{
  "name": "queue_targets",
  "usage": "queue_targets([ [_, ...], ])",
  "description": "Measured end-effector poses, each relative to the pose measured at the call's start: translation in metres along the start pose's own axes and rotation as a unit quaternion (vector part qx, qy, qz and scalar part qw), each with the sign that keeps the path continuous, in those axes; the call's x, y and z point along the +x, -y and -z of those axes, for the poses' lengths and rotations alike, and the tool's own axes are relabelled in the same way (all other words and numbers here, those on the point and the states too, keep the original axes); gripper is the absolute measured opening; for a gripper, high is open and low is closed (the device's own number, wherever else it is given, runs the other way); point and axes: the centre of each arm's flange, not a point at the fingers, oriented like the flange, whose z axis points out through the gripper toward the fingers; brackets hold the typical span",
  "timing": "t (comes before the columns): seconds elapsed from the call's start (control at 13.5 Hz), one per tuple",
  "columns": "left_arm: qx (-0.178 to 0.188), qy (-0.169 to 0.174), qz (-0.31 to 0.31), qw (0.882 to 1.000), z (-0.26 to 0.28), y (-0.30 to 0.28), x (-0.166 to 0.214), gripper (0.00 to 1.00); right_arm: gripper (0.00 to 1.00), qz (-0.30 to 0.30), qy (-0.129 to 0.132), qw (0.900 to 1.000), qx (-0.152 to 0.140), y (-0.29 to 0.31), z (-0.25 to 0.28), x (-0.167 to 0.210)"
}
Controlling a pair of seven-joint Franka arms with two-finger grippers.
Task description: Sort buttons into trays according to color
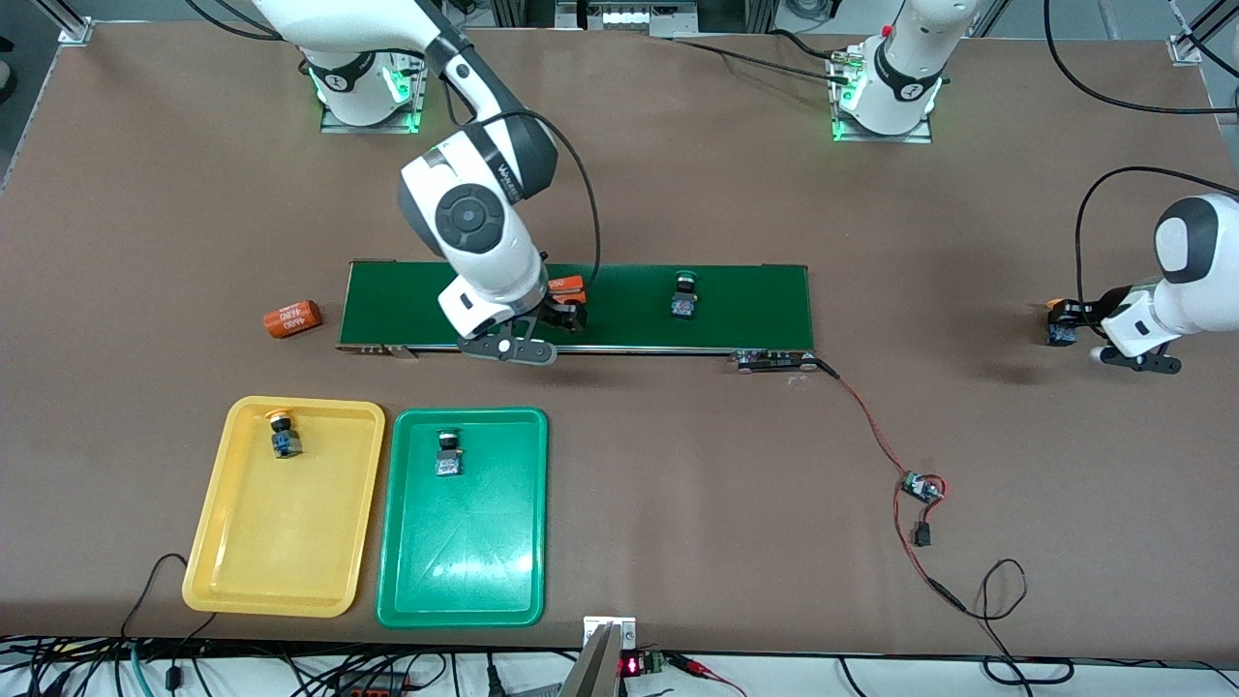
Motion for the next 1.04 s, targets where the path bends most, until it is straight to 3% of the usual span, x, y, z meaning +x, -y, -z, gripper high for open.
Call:
queue_targets([
  [0.3,0.027,-0.027,-0.062,0.997,0.062,-0.079,0.038,0.41,0.95,0.006,-0.004,1.000,-0.007,0.000,-0.008,-0.005],
  [0.52,-0.009,-0.022,-0.057,0.998,0.084,-0.170,0.061,0.41,0.98,0.004,-0.003,1.000,-0.011,-0.002,-0.011,-0.003],
  [1.04,-0.021,0.004,-0.067,0.998,0.095,-0.382,0.072,0.41,0.99,0.001,0.000,1.000,-0.021,-0.014,-0.006,-0.021],
])
